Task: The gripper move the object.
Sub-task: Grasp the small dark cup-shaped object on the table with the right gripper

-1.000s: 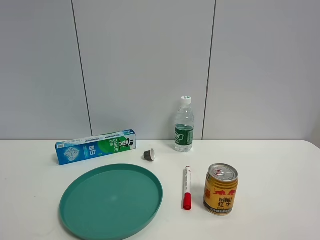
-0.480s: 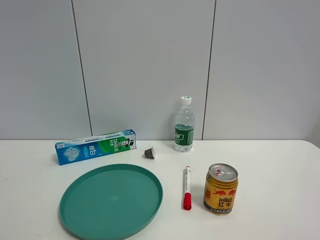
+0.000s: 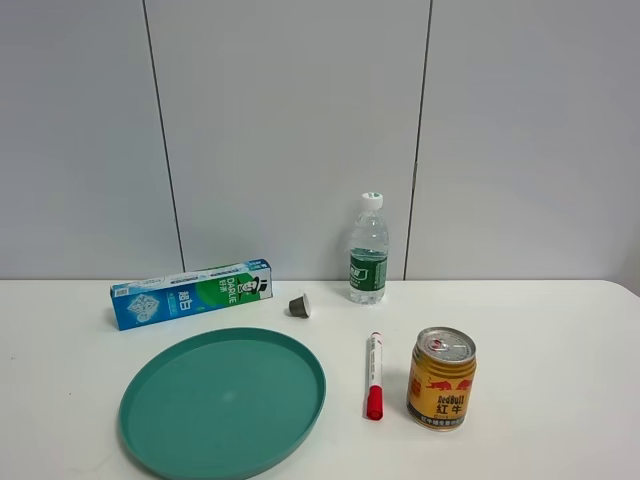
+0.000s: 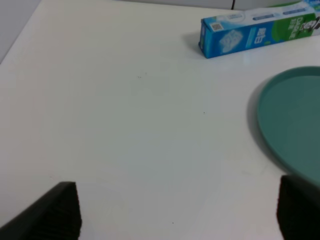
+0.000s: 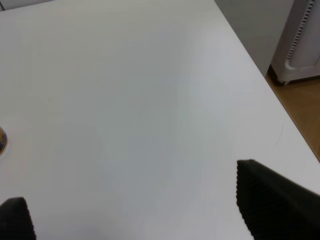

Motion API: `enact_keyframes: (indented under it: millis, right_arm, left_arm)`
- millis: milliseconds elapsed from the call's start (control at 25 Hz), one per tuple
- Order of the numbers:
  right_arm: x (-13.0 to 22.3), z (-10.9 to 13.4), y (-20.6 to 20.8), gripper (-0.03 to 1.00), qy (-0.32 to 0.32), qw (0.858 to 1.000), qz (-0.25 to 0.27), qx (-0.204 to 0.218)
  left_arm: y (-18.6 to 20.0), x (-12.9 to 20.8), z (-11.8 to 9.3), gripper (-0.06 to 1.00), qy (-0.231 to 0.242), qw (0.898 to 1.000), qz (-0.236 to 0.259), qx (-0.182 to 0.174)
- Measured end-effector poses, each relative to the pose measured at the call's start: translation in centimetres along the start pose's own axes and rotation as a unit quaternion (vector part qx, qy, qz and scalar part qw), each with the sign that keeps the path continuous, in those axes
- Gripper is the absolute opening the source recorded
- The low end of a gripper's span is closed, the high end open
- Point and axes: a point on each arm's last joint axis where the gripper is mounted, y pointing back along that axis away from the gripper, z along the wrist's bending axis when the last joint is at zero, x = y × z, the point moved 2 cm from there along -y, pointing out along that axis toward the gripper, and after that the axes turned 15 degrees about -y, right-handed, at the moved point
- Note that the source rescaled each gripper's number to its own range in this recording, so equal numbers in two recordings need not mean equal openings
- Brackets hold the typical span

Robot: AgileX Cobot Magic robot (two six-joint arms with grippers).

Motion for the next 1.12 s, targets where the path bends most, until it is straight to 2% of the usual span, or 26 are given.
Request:
enact_keyframes:
  millis: [320, 440, 640, 800, 920, 1040, 1120]
  right_arm:
    - [0.0, 0.0, 0.0, 0.83, 0.006, 1.000, 0.003, -0.012]
    - [0.1, 0.3, 0.0, 0.83, 0.010, 0.999, 0.008, -0.029]
    - [-0.1, 1.0, 0.3, 0.83, 0.065, 0.995, 0.003, -0.071]
    - [-3.4, 2.3, 1.4, 0.83, 0.084, 0.990, -0.059, -0.099]
    - [-6.5, 3.5, 0.6, 0.88, 0.080, 0.987, -0.084, -0.112]
    - [-8.8, 4.4, -2.1, 0.97, 0.088, 0.988, -0.070, -0.103]
    - [-10.1, 5.0, -4.1, 0.99, 0.092, 0.989, -0.057, -0.100]
  left_arm:
    - [0.0, 0.0, 0.0, 1.00, 0.000, 1.000, 0.000, 0.000]
    - [0.0, 0.0, 0.0, 1.00, 0.000, 1.000, 0.000, 0.000]
    - [0.0, 0.0, 0.0, 1.00, 0.000, 1.000, 0.000, 0.000]
    - [0.0, 0.0, 0.0, 1.00, 0.000, 1.000, 0.000, 0.000]
    - [0.0, 0.0, 0.0, 1.00, 0.000, 1.000, 0.000, 0.000]
    - [0.0, 0.0, 0.0, 1.00, 0.000, 1.000, 0.000, 0.000]
    - [0.0, 0.0, 0.0, 1.00, 0.000, 1.000, 0.000, 0.000]
